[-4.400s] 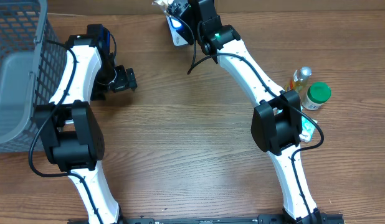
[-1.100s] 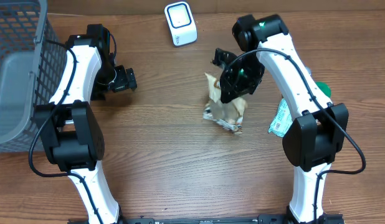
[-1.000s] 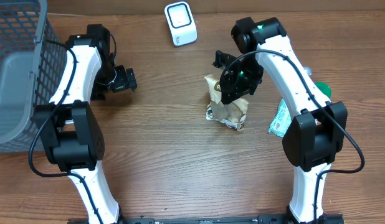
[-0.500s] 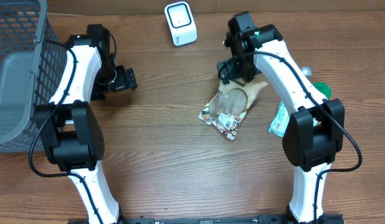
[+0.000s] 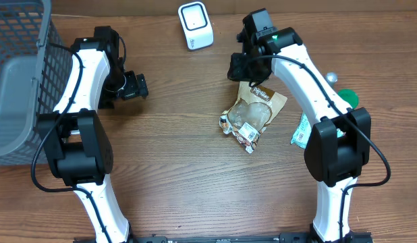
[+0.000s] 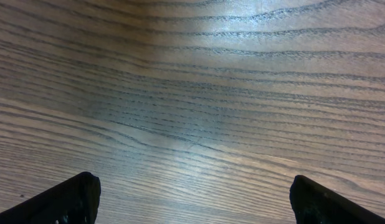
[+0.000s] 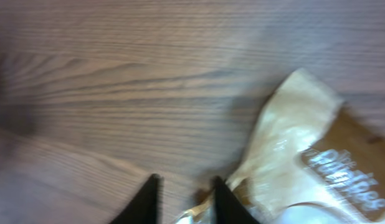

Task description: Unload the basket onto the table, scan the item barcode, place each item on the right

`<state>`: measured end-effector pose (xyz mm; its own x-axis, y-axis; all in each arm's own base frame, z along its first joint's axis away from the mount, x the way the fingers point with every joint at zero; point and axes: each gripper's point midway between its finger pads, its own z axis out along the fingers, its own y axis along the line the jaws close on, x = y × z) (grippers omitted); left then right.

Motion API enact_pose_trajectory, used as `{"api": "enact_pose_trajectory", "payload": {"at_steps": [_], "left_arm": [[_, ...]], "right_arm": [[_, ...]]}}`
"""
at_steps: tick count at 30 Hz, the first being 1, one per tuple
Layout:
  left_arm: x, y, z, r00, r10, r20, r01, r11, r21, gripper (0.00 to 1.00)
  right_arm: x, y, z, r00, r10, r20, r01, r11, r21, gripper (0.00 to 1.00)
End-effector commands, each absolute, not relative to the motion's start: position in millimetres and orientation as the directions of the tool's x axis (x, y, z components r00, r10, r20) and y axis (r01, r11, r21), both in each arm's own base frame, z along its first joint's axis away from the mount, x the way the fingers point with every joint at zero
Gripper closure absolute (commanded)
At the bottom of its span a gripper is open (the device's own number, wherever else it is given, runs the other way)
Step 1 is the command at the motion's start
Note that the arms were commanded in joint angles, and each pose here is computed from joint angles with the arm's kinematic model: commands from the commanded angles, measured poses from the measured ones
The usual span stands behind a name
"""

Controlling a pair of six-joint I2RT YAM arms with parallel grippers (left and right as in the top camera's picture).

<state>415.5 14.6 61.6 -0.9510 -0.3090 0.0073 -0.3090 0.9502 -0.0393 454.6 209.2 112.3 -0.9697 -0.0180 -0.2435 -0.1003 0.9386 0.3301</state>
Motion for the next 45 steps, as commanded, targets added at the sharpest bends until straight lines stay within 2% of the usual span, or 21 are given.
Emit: {"api": "enact_pose_trajectory", "payload": {"at_steps": [1, 5, 9, 17, 21, 23, 39, 45], "left_arm": [[422, 15, 81, -0.948, -0.314, -0.048, -0.312, 0.949, -0.048, 0.0], [422, 15, 81, -0.948, -0.314, -0.048, -0.312, 0.949, -0.048, 0.0], [422, 15, 81, -0.948, -0.314, -0.048, -0.312, 0.949, -0.048, 0.0], [422, 15, 81, -0.948, -0.314, -0.048, -0.312, 0.949, -0.048, 0.0], [422, 15, 81, -0.948, -0.314, -0.048, -0.312, 0.949, -0.048, 0.0], [422, 15, 81, -0.948, -0.314, -0.048, -0.312, 0.949, -0.048, 0.0], [422, 15, 81, -0.948, -0.314, -0.048, -0.312, 0.949, -0.048, 0.0], [422, 15, 81, -0.948, -0.314, -0.048, -0.312, 0.949, -0.048, 0.0]], "right_arm": [[436, 230, 101, -0.987, 0.017, -0.159, -0.05, 0.911, 0.409, 0.82], [426, 238, 81, -0.991, 0.004, -0.137, -0.052, 0.912, 0.406, 0.82], [412, 242, 56, -0.993, -0.017, -0.115, -0.061, 0.919, 0.39, 0.77], [397, 196, 27, -0.997, 0.003, -0.075, -0.01, 0.987, 0.16, 0.72], [388, 165, 24, -0.999, 0.016, -0.048, 0.016, 1.0, 0.017, 0.66], [382, 154, 24, -1.0, 0.013, -0.025, 0.014, 1.0, -0.027, 0.61], [342, 124, 29, -0.961, -0.217, 0.172, -0.237, 0.966, -0.104, 0.48], [341, 124, 29, -0.957, -0.23, 0.179, -0.251, 0.963, -0.102, 0.47]]}}
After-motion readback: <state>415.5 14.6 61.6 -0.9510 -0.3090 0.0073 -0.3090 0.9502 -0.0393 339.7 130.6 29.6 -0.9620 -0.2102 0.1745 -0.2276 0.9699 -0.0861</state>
